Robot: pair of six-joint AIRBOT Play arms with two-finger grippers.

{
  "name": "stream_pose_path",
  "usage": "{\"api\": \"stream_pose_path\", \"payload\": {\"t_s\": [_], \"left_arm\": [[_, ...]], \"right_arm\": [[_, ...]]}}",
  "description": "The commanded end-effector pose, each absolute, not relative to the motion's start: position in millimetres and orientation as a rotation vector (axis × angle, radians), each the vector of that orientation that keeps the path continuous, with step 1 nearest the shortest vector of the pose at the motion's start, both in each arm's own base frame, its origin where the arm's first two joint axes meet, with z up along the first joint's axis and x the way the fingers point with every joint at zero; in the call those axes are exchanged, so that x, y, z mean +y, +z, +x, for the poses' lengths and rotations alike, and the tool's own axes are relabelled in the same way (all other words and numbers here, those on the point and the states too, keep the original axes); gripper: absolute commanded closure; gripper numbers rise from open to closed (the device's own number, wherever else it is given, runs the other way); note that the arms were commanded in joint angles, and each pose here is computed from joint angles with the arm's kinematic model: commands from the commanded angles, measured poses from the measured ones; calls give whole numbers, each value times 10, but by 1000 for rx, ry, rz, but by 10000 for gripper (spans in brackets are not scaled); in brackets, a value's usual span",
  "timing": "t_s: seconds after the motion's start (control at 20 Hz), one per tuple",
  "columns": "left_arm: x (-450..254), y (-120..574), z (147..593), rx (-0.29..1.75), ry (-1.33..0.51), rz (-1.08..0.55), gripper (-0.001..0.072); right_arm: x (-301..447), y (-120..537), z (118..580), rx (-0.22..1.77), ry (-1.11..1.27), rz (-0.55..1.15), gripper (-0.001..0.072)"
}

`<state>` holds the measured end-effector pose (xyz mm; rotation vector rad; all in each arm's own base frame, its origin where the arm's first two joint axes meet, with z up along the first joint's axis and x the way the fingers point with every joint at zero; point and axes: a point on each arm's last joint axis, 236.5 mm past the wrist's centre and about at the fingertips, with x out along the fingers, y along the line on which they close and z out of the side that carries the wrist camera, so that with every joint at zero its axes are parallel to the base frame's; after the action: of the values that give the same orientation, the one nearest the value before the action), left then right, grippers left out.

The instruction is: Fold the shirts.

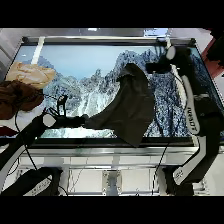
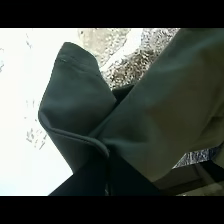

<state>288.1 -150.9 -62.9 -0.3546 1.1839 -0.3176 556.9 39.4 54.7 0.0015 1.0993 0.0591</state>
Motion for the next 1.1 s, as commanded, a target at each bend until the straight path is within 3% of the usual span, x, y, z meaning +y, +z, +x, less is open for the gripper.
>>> {"api": "stream_pose_path", "payload": {"t_s": [0.0, 0.2, 0.3, 0.65, 0.8, 1.05], "left_arm": [[-1495, -641, 2909, 1171, -308, -357, 696], [-1502, -649, 2881, 1183, -312, -356, 696], [-1509, -664, 2836, 1203, -317, -355, 696], [-1565, -636, 2834, 1205, -321, -398, 696], [-1575, -630, 2837, 1204, -322, -406, 696], [-1574, -628, 2843, 1201, -321, -406, 696]], "right_arm": [[-404, 921, 4815, 1272, -51, -11, 264], [-642, 718, 3858, 1548, 19, 213, 264], [-590, 532, 3621, 1582, 66, 355, 264], [17, -594, 3223, 1590, 219, 650, 264], [266, -801, 3379, 1458, 233, 810, 265], [421, -1129, 3129, 1481, 177, 920, 264]]}}
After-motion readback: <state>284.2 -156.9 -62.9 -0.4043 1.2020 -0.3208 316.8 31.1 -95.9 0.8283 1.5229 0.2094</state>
